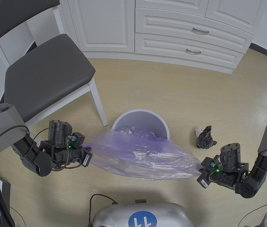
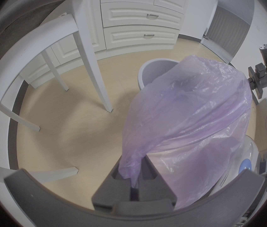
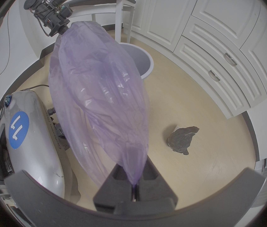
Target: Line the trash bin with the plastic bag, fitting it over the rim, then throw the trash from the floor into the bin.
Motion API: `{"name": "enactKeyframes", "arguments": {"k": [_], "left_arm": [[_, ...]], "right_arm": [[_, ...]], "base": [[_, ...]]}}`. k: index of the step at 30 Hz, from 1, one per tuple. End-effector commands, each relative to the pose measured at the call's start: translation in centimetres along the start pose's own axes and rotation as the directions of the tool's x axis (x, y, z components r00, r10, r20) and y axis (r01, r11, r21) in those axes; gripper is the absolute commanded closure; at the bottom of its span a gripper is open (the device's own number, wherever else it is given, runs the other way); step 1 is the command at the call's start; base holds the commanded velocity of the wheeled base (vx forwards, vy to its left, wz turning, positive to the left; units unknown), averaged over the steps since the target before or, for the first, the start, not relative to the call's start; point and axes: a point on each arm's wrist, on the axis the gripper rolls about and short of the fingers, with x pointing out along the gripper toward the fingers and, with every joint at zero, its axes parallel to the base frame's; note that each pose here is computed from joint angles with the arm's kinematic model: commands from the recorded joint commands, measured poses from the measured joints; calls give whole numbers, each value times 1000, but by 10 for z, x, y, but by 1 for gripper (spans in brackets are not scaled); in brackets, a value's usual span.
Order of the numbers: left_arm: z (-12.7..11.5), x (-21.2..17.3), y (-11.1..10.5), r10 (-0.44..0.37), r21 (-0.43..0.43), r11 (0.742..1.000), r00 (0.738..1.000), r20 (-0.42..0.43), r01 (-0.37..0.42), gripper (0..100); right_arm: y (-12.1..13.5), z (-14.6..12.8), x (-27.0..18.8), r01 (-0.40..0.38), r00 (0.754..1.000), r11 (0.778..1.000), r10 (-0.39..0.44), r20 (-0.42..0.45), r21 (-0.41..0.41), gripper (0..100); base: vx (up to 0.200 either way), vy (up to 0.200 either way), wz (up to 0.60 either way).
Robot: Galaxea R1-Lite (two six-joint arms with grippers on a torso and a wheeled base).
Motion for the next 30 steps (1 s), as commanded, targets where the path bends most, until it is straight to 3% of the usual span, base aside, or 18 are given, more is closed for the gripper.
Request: {"name": "enactKeyframes", "arguments": {"k": [1,15,19,23,30], "left_arm": [[5,-5,1,3,2,1000,1000,12,-4,100],[-3,38,-1,13,-17,1000,1000,-9,-13,100],[5,56,-5,69,-97,993,997,36,-65,100],[15,76,-8,174,-178,972,979,103,-154,100],[27,78,-10,192,-220,963,969,158,-155,100]], "right_arm": [[2,-3,3,-10,1000,1000,10,-14,-10,100],[4,-1,34,40,999,999,-40,6,17,100],[3,3,44,110,993,991,-113,31,81,100],[-3,9,53,178,979,977,-188,77,121,100],[-10,17,56,225,964,960,-244,102,168,100]], "base": [[0,0,0],[0,0,0],[0,0,0],[0,0,0],[0,0,0]]}}
